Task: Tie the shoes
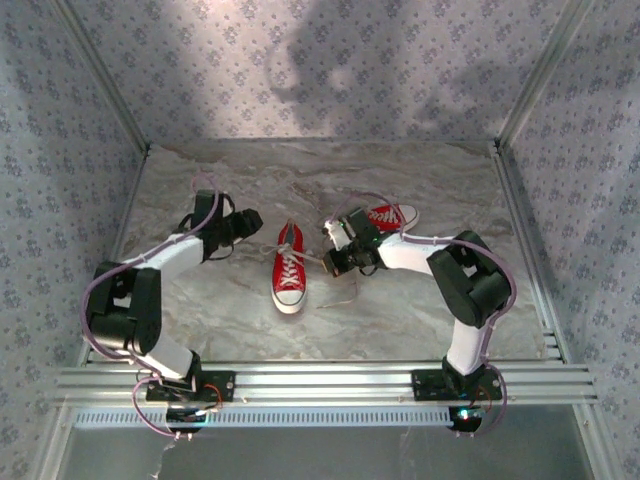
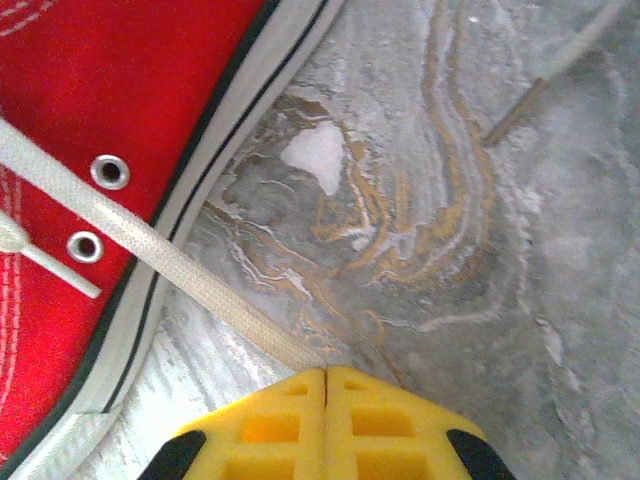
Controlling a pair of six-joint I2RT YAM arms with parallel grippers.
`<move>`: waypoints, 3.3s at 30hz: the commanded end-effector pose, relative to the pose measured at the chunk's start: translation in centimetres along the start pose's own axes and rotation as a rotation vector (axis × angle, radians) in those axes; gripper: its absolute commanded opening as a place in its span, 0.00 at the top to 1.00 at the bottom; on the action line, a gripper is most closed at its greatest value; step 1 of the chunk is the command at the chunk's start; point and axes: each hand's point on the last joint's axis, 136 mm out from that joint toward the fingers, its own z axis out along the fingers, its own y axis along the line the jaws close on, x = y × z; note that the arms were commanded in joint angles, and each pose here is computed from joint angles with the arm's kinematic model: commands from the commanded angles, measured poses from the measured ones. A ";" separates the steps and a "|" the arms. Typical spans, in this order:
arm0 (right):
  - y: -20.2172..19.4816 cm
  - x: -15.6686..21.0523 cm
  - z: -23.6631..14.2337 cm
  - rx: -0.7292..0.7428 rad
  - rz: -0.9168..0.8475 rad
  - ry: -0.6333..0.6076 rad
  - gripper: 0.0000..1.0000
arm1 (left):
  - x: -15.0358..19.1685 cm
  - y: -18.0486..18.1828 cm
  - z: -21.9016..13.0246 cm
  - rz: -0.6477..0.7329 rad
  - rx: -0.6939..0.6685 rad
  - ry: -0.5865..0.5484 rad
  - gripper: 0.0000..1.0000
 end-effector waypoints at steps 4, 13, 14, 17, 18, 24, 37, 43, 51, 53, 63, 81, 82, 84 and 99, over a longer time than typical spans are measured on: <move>-1.2 0.7 -1.3 0.099 0.040 0.010 1.00 | 1.2 -1.1 -1.2 -0.015 0.082 0.013 0.46; -1.8 0.8 -1.6 0.144 0.065 0.016 1.00 | 3.5 -3.0 -1.5 -0.017 0.243 0.083 0.36; -1.8 0.9 -1.6 0.145 0.065 0.018 1.00 | 3.8 -3.2 -1.4 -0.012 0.251 0.098 0.36; -1.8 0.8 -1.7 0.151 0.067 0.018 1.00 | 4.5 -3.4 -0.9 0.000 0.262 0.130 0.36; -1.8 0.8 -1.7 0.150 0.067 0.019 1.00 | 4.6 -3.5 -0.6 -0.001 0.269 0.142 0.36; -1.4 0.4 -2.1 0.146 0.064 0.012 1.00 | 5.2 -4.4 -0.2 0.019 0.302 0.162 0.56; 3.0 -5.3 -5.2 0.238 -0.046 -0.127 0.55 | 5.8 -4.9 -0.7 0.053 0.291 0.156 0.96; 6.7 -9.1 -5.3 0.156 -0.007 -0.200 0.50 | 5.6 -5.2 -1.0 0.044 0.305 0.133 1.00; 9.6 -9.4 -2.7 0.105 -0.078 -0.156 0.50 | 5.4 -5.3 -0.8 0.010 0.311 0.114 1.00; 9.4 -9.0 -2.2 0.138 -0.093 -0.138 0.51 | 5.4 -5.1 -0.7 0.008 0.304 0.113 1.00; 8.2 -3.4 -1.1 -0.005 -0.007 -0.047 0.58 | 5.4 -5.0 -0.7 0.007 0.296 0.112 1.00; 7.7 -2.9 1.3 -0.088 0.049 -0.009 0.58 | 5.5 -4.8 -0.7 0.006 0.284 0.110 0.83; 7.7 -2.8 1.4 -0.087 0.050 -0.006 0.59 | 5.5 -4.8 -0.7 0.005 0.284 0.111 0.82; 7.6 -2.9 1.5 -0.089 0.052 -0.007 0.60 | 5.5 -4.8 -0.7 0.006 0.284 0.111 0.81; 7.1 -2.6 0.8 -0.063 0.038 -0.022 0.84 | 5.0 -4.6 -1.0 0.019 0.256 0.092 0.40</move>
